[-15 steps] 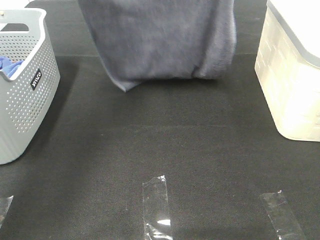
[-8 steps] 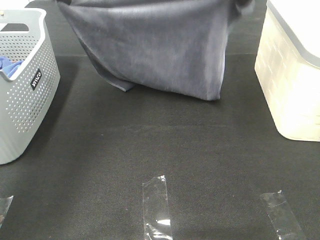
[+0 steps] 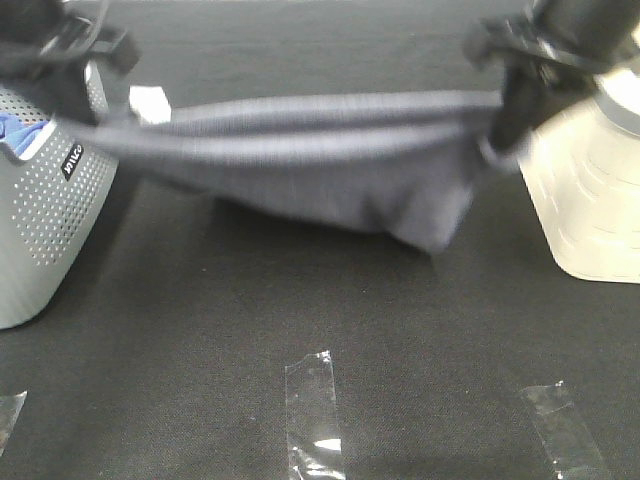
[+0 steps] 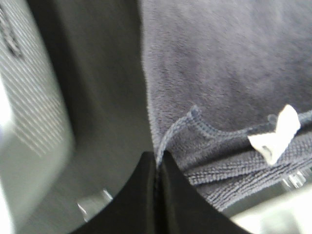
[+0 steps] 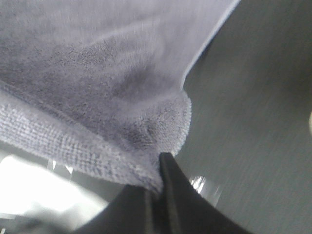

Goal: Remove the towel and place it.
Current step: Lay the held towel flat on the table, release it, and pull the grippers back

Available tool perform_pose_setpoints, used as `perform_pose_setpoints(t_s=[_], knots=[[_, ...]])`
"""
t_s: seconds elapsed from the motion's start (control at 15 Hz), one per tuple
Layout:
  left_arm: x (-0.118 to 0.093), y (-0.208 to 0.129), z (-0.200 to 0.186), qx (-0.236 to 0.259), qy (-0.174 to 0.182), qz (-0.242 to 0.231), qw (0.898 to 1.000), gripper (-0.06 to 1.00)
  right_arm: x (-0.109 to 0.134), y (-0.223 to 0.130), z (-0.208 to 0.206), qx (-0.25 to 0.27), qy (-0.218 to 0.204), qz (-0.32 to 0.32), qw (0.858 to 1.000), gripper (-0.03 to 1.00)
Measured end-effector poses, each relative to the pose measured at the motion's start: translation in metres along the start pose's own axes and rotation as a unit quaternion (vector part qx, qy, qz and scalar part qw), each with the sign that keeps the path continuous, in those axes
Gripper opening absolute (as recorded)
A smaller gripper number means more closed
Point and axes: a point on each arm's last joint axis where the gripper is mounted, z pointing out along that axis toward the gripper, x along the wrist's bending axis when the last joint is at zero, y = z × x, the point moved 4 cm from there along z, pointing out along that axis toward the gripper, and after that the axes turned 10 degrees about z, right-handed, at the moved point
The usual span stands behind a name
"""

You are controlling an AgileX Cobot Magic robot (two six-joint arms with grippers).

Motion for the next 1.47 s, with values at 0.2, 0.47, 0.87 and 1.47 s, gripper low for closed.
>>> perform_pose_setpoints(t_s=[0.2,0.47,0.87,1.47], knots=[[-0.015,-0.042,-0.004,0.016,-0.046,-0.021,0.999,0.00,-0.003,-0.051,0.006,0.031,0.011,0.011,0.999,0.00],[-0.031,-0.101,-0.023,0.002,-0.080,-0.044,0.996,0.00,0.002,-0.112,0.010,0.049,0.056,0.031,0.997,0.00],[-0.051,-0.184,-0.018,0.005,-0.133,-0.087,0.987,0.00,0.006,-0.175,0.013,0.046,0.106,0.046,0.992,0.00],[-0.061,-0.230,0.019,0.086,-0.171,-0.130,0.973,0.00,0.001,-0.218,0.050,0.126,0.121,0.082,0.981,0.00]])
